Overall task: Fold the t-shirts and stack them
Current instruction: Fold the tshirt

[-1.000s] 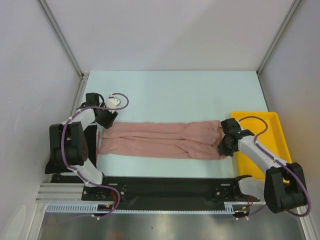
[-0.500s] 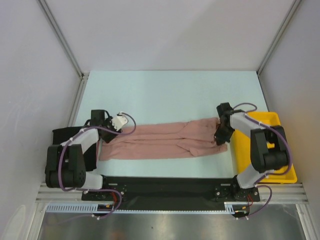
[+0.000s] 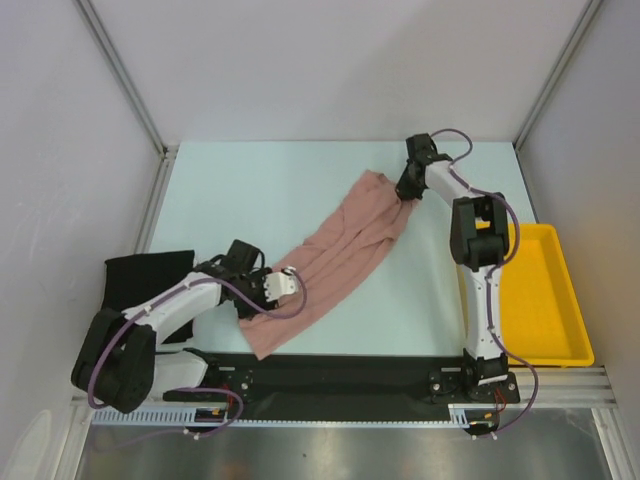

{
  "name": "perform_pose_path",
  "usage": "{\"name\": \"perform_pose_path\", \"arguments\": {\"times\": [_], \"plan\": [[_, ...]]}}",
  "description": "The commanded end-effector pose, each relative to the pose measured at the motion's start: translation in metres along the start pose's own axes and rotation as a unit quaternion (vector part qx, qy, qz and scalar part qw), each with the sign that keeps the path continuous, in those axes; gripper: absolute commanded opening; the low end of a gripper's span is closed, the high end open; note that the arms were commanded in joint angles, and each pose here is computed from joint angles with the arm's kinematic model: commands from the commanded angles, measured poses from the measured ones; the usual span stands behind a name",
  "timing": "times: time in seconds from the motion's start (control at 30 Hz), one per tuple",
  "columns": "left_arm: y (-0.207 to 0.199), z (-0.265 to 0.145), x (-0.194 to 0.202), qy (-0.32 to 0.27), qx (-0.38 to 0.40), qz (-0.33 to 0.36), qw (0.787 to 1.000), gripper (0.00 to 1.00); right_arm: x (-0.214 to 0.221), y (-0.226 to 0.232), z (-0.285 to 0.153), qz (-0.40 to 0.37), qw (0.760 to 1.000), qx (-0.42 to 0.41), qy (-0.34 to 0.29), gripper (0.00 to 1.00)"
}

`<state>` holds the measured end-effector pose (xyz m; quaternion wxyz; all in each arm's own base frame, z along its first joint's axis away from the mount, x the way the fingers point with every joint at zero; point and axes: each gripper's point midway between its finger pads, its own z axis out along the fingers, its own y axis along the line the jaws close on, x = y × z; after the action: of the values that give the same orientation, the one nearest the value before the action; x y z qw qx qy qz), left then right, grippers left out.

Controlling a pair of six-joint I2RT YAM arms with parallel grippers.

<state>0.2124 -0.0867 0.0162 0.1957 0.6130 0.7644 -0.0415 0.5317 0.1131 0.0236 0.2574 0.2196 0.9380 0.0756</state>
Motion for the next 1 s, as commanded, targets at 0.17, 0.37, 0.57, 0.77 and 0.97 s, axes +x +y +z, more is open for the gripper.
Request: {"name": "perform_pose_path", "arguments": {"times": [0.17,0.37,0.57,0.77,0.97], "plan": [[-0.109,0.021,-0.063,-0.021,0.217,-0.022,0.976,0.59,-0.043,0.095,0.042,-0.03,0.993,-0.11,-0.032,0.0],[-0.123,0.018,-0.126,-0.071,0.262,-0.023,0.962,0.63,-0.067,0.118,0.038,-0.005,0.984,-0.163,-0.072,0.0],[-0.121,0.002,-0.125,-0.066,0.255,-0.024,0.964,0.73,-0.097,0.128,0.0,-0.014,0.977,-0.185,-0.106,0.11],[-0.109,-0.023,-0.095,0.002,0.213,-0.012,0.977,0.86,-0.126,0.118,-0.061,-0.021,0.973,-0.183,-0.138,0.43],[-0.113,-0.049,-0.07,0.021,0.21,0.028,0.977,1.0,-0.091,0.069,-0.059,-0.021,0.988,-0.111,-0.106,0.53]]}}
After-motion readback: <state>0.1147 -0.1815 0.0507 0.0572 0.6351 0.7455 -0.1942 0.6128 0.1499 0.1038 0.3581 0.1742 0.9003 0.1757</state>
